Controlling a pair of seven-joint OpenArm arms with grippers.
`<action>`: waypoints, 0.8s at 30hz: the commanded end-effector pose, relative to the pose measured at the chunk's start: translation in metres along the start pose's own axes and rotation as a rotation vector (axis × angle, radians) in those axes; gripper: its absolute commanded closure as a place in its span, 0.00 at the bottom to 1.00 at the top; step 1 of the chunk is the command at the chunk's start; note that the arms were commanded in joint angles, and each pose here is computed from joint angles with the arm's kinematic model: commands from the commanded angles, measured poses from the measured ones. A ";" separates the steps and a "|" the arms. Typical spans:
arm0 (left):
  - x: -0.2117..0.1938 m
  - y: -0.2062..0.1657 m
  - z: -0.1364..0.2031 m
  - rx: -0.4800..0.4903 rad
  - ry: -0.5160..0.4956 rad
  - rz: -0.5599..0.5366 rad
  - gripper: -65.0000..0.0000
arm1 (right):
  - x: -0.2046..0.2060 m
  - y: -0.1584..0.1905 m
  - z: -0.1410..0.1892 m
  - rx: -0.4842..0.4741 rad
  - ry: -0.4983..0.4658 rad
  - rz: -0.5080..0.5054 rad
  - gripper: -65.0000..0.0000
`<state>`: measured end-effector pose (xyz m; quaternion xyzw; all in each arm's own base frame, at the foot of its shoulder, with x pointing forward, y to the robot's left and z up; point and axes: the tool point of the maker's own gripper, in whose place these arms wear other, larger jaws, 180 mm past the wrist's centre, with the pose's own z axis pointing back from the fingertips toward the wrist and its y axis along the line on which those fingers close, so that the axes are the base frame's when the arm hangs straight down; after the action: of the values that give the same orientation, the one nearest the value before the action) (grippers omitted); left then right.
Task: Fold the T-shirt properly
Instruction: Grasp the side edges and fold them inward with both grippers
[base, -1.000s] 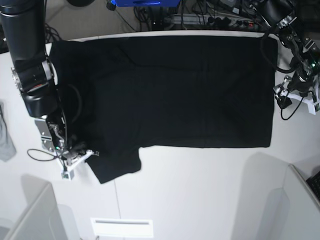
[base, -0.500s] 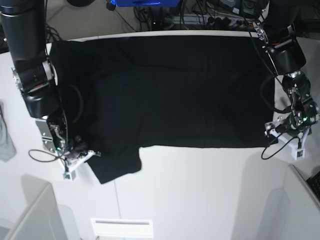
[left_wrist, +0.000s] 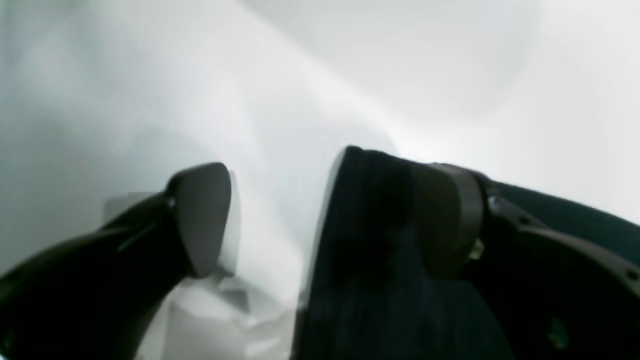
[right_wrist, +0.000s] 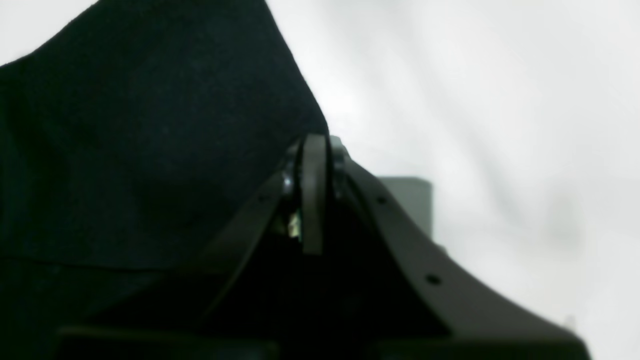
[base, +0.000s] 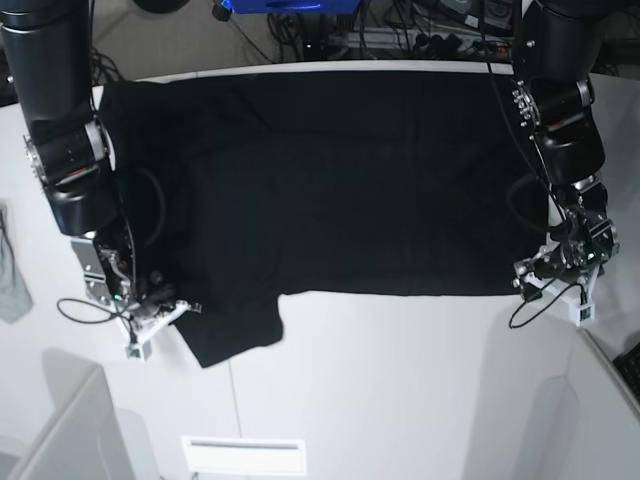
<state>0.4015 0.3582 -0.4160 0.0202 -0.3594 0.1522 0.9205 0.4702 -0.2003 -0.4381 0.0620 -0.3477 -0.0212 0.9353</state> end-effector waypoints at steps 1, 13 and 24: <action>0.016 0.003 0.003 0.000 -0.030 0.000 0.16 | 0.015 -0.001 0.003 0.001 -0.015 0.003 1.00; -0.001 -0.020 -0.004 -0.038 -0.003 0.010 0.30 | 0.011 -0.001 0.003 0.000 -0.009 0.001 1.00; -0.021 -0.020 -0.010 -0.041 0.048 0.029 1.00 | 0.012 -0.003 0.003 -0.002 -0.014 0.002 1.00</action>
<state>0.4072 0.3399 -0.4277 -0.0048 -0.3710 0.1655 0.9137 0.4692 -0.2000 -0.4391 0.0622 -0.3496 -0.0207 0.9346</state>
